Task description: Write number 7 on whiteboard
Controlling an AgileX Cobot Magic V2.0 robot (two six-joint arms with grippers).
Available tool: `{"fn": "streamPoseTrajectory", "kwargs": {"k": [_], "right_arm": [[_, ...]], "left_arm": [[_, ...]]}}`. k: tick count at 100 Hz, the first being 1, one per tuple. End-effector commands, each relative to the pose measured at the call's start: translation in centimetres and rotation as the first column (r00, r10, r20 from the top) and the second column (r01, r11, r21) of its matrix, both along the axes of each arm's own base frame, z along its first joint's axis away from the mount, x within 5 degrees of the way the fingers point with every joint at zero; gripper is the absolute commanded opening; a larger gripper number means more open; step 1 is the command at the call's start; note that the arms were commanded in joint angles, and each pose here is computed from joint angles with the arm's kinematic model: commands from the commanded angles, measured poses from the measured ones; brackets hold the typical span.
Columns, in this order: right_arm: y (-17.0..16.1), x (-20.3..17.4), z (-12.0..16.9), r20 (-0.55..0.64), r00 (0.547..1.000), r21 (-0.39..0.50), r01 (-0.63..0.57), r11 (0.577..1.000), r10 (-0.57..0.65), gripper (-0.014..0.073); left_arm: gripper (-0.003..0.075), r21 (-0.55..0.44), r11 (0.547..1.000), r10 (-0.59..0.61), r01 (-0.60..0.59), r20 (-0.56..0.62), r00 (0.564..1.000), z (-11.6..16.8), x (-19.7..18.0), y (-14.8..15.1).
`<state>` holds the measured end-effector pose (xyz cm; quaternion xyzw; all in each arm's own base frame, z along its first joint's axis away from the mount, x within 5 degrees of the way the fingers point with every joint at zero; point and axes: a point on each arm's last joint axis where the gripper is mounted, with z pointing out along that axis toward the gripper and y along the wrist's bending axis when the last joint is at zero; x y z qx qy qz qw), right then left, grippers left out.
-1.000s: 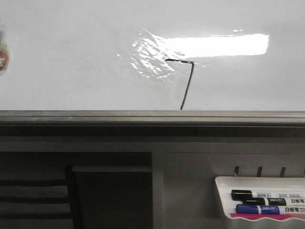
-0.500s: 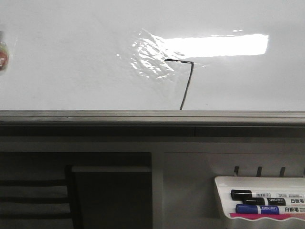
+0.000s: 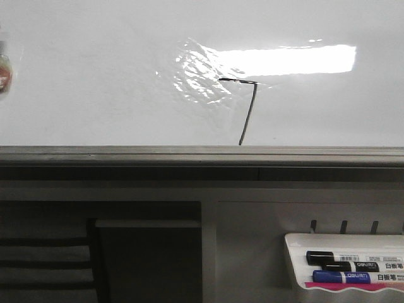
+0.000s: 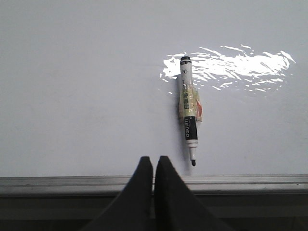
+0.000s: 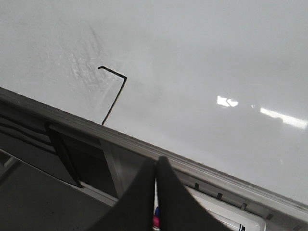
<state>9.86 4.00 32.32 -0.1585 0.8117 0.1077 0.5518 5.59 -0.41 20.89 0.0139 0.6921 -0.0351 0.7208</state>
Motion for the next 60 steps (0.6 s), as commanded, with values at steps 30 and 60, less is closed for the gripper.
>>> {"fn": "streamPoseTrajectory", "kwargs": {"k": [30, 60], "right_arm": [[0.0, 0.2, 1.4, 0.097, 0.995, 0.018, 0.005, 1.0, -0.007, -0.0071], [-1.4, -1.4, -1.0, 0.162, 0.98, 0.12, 0.092, 0.988, -0.111, -0.0071]], "left_arm": [[-0.002, -0.019, 1.0, 0.015, -0.013, 0.078, 0.997, -0.2, -0.1, 0.1], [-0.002, -0.019, 1.0, 0.015, -0.013, 0.078, 0.997, -0.2, -0.1, 0.1]]}}
